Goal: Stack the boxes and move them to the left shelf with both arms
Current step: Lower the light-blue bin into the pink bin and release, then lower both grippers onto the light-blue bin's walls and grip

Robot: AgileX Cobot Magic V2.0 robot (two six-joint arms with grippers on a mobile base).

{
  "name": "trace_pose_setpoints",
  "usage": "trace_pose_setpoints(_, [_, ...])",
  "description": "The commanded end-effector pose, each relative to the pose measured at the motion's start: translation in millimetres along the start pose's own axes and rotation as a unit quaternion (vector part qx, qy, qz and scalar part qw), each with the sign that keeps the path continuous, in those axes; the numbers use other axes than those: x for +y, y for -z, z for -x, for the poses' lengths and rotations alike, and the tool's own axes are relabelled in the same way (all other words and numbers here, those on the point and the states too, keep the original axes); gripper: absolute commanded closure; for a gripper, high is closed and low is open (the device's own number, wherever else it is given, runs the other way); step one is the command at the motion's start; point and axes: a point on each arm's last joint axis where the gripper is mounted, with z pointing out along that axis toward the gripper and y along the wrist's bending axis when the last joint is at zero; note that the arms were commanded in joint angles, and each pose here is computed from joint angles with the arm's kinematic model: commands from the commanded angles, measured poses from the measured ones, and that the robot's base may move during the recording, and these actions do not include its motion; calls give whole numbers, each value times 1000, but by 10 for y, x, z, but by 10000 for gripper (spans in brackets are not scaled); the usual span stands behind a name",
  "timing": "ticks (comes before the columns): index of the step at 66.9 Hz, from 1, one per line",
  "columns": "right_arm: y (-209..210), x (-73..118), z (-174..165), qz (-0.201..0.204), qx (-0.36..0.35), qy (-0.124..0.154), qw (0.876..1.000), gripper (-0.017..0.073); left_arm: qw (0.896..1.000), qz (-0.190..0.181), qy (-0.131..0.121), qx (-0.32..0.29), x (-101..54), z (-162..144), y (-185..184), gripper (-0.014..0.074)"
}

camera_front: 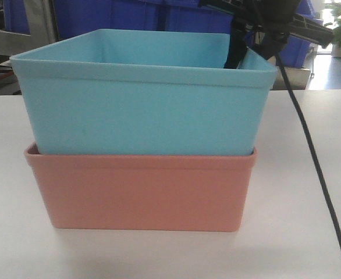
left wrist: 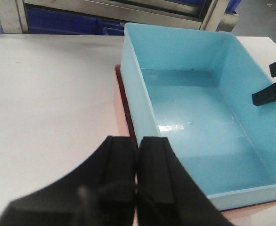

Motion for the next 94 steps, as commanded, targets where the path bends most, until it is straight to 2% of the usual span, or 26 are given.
trace_pose_setpoints(1, [343,125,131,53,-69,-2,996,500,998,-13,4,-61,-40,164,77,595])
trace_pose_setpoints(7, [343,125,131,53,-69,-1,996,489,998,-13,4,-61,-40,164,77,595])
trace_pose_setpoints(12, [343,125,131,52,-70,10,996,423,998,-13,4,-61,-40,164,77,595])
trace_pose_setpoints(18, [342,123,128,50,-69,28,996,245,998,-13,4,-61,-40,164,77,595])
trace_pose_setpoints(26, [344,118,119,47,-64,29,996,-57,998,-13,4,-61,-40,164,77,595])
trace_pose_setpoints(28, [344,116,117,46,-63,29,997,-90,998,-13,4,-61,-40,164,77,595])
trace_pose_setpoints(33, [384,118,112,47,-65,34,996,-62,998,-13,4,-61,-40,164,77,595])
trace_pose_setpoints(48, [710,134,102,59,-98,62,991,-59,998,-13,4,-61,-40,164,77,594])
trace_pose_setpoints(59, [1006,138,77,65,-132,122,982,-54,998,-13,4,-56,-42,167,80,575])
trace_pose_setpoints(64, [1075,141,74,66,-144,153,975,-54,998,-13,5,-55,-43,167,80,487])
trace_pose_setpoints(67, [1087,139,68,64,-143,160,974,-54,998,-13,5,-55,-43,167,80,414])
trace_pose_setpoints(75, [1080,140,71,62,-145,180,971,-54,999,-12,5,-43,-43,178,22,153])
trace_pose_setpoints(79, [1080,140,71,60,-146,190,969,-54,1000,-11,6,-20,-47,188,-27,83])
trace_pose_setpoints(83, [1080,140,70,59,-146,193,968,-54,1000,-9,8,15,-56,219,-118,53])
trace_pose_setpoints(94, [1079,133,73,55,-147,196,968,-54,995,-4,7,95,-78,360,-415,53])
